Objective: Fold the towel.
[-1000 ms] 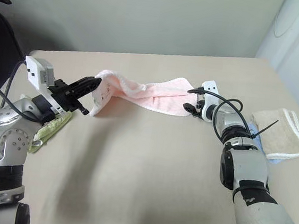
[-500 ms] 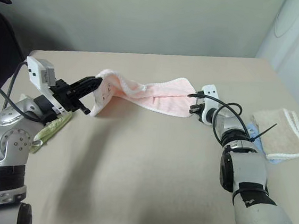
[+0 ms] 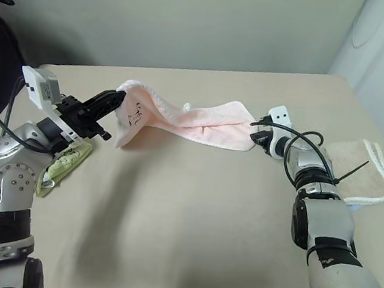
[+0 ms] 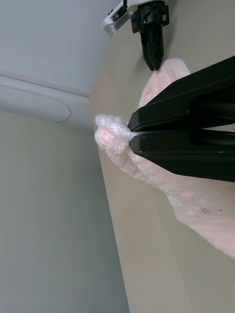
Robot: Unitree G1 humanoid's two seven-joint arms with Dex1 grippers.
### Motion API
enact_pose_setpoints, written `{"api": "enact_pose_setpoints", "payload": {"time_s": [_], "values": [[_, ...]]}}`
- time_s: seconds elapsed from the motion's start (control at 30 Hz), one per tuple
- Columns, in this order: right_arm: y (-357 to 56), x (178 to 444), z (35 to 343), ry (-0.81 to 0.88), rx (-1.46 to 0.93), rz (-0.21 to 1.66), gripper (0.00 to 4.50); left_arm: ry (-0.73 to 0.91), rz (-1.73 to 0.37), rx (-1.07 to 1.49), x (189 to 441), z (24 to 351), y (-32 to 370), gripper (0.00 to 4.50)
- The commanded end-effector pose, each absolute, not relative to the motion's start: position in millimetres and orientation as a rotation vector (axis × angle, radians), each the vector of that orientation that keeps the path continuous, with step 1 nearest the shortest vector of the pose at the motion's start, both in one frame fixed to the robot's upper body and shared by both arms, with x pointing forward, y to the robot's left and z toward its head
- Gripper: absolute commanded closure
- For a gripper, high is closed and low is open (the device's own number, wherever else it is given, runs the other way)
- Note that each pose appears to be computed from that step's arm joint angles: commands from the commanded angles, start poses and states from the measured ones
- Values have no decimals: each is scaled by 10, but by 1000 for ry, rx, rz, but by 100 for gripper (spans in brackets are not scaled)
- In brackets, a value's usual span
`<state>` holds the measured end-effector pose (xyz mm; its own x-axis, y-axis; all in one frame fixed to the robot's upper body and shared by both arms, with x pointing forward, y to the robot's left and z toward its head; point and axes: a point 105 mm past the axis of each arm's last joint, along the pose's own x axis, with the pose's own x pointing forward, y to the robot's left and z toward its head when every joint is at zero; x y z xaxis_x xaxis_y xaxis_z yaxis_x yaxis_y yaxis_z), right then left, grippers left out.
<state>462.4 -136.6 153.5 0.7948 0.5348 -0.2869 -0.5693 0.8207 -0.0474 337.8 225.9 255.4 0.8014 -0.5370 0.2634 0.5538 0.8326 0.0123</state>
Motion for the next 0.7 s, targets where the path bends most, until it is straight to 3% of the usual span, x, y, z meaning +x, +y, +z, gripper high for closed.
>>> {"api": "enact_pose_setpoints", "payload": {"time_s": [0.03,0.4,0.5,0.6,0.7], "values": [[-1343,4649,1673,221,-143,597,265,-312,-606,-29,3309,2690,2206,450],[-1207,4674,1448,304,-119,520,265,-303,-616,-35,3313,2655,2160,450],[-1175,4673,1445,301,-113,525,326,-305,-614,-34,3295,2656,2164,450],[-1171,4670,1457,297,-106,534,431,-304,-608,-32,3265,2644,2177,450],[-1213,4672,1494,286,-103,537,448,-304,-600,-32,3243,2644,2197,450]]}}
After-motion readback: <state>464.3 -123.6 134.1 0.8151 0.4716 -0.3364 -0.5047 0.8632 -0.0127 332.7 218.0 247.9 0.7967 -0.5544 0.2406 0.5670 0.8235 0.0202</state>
